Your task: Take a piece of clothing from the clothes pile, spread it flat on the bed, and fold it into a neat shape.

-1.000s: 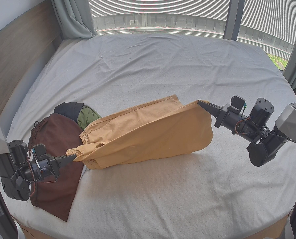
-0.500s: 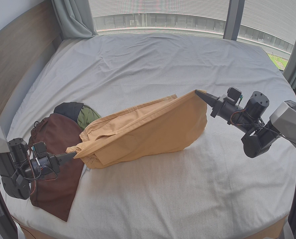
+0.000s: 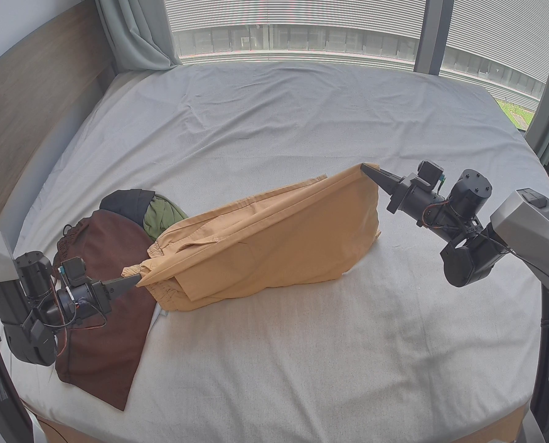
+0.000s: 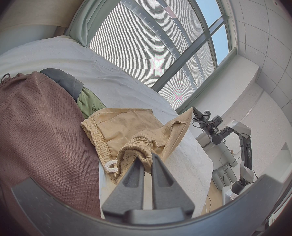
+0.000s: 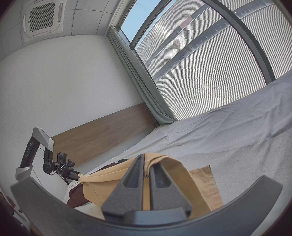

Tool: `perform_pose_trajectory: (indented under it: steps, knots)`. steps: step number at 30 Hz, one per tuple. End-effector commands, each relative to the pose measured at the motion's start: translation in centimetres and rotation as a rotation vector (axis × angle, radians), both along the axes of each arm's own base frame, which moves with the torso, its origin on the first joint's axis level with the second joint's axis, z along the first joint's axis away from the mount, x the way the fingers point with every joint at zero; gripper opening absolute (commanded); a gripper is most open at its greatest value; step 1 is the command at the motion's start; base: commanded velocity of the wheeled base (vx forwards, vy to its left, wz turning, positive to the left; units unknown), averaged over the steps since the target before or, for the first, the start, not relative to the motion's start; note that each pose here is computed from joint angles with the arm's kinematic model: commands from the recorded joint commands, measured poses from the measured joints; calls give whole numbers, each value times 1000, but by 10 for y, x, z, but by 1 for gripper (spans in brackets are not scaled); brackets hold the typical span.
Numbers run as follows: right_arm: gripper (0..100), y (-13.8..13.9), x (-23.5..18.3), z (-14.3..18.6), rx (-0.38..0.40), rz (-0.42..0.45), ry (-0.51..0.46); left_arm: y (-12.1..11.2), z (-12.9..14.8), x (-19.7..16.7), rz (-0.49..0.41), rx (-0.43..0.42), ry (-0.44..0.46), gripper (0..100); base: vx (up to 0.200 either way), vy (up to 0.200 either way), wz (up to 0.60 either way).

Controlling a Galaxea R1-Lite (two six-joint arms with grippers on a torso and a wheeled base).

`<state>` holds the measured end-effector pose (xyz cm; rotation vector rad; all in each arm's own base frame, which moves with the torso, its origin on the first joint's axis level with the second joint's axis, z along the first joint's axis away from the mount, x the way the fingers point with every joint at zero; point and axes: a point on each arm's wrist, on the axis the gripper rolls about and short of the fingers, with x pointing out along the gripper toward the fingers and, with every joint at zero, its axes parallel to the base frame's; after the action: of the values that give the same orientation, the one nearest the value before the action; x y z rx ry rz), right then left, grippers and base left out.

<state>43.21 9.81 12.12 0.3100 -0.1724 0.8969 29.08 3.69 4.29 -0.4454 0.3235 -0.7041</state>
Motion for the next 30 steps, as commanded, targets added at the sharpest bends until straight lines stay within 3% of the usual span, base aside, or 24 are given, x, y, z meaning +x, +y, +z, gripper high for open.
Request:
perform_pose_trajectory:
  steps: [1,12,30]
  knots:
    - [0,2,9,-7,1,0,-6,-1,1,4,9,-4,-3,0,0,0,0]
    - [0,8,20,-6,-1,8,8,-11,8,25,40,-18,-39,0,0,0,0]
    - [0,13,55,-16,-1,2,9,-15,9,52,144,-100,-16,0,0,0,0]
